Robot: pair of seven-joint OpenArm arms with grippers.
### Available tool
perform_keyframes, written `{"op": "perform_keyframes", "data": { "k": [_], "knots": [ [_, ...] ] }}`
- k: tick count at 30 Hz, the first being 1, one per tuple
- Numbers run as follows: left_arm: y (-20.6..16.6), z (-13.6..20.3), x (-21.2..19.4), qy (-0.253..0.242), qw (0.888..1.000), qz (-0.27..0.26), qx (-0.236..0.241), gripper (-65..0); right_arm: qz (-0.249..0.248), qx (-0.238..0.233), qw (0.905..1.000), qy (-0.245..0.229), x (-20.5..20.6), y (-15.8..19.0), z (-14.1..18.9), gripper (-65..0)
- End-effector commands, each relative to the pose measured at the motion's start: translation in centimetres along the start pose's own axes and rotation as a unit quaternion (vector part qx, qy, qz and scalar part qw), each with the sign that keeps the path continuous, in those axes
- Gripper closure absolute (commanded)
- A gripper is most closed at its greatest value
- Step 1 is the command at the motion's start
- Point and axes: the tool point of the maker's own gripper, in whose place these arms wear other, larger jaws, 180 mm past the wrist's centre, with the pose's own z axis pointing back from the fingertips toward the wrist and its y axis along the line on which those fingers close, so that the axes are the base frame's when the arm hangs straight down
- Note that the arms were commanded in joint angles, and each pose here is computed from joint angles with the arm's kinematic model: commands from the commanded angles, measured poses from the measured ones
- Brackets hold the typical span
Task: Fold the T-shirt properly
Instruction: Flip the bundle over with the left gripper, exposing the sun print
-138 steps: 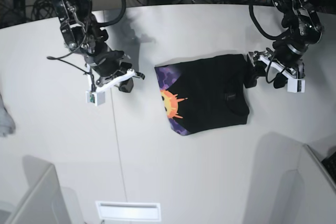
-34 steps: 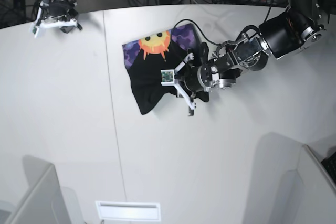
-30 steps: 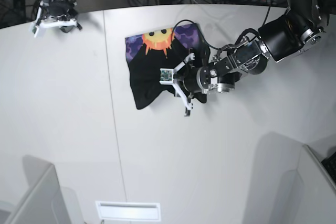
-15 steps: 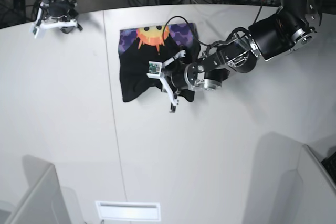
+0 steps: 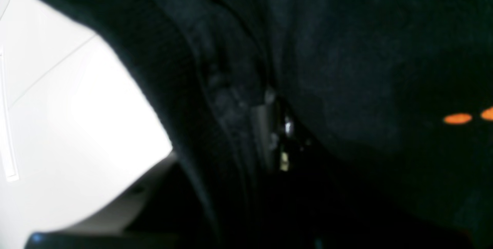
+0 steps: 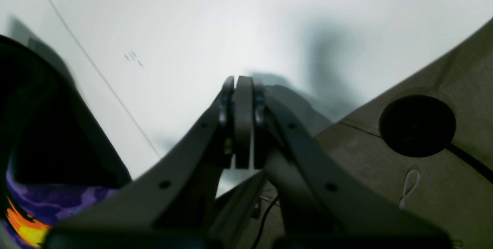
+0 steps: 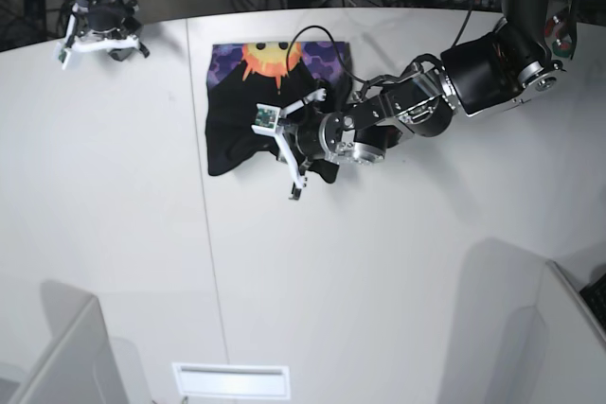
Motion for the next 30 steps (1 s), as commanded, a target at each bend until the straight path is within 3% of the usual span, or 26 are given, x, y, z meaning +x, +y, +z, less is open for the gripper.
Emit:
{"op": "perform_keyframes", "data": {
  "k": [1,7,8,14,18,22,25,28,30],
  "knots": [
    [-0.7,0.1,-0.8,0.018,1.000,-0.008,-0.021,0.0,0.008,0.005,0.9998,-0.017,1.0,0.2,0.3,0.0],
    [2.2,1.2,0.1,0.001,1.000,0.007,0.023,0.0,0.006,0.012,0.9997,-0.022,1.5,0.8,0.0,0.0],
    [2.9,1.6,0.5,-0.007,0.999,0.017,0.037,-3.1,0.006,0.013,0.9996,-0.023,1.6,0.9,0.0,0.0],
    [7.4,3.3,1.8,-0.034,0.993,0.048,0.101,-43.8,0.006,0.018,0.9994,-0.028,2.0,1.4,-0.2,0.0],
    [9.3,3.6,3.6,-0.058,0.989,0.057,0.122,-59.7,0.012,0.031,0.9993,-0.018,1.3,2.4,-0.4,0.0],
    [12.6,5.3,5.7,-0.089,0.978,0.076,0.170,-61.5,0.029,0.048,0.9983,-0.010,1.0,3.7,-0.7,0.0],
    [15.5,8.4,5.9,-0.078,0.968,0.093,0.220,-61.7,0.034,0.051,0.9981,-0.008,0.9,3.9,-0.7,0.0],
    [17.4,12.5,6.8,-0.108,0.952,0.135,0.253,-61.2,0.037,0.050,0.9980,-0.012,1.2,3.7,-0.7,0.0],
    [17.0,15.0,5.9,-0.116,0.942,0.161,0.271,-54.8,0.055,0.047,0.9972,-0.017,2.0,3.3,-0.6,0.0]
  ]
}}
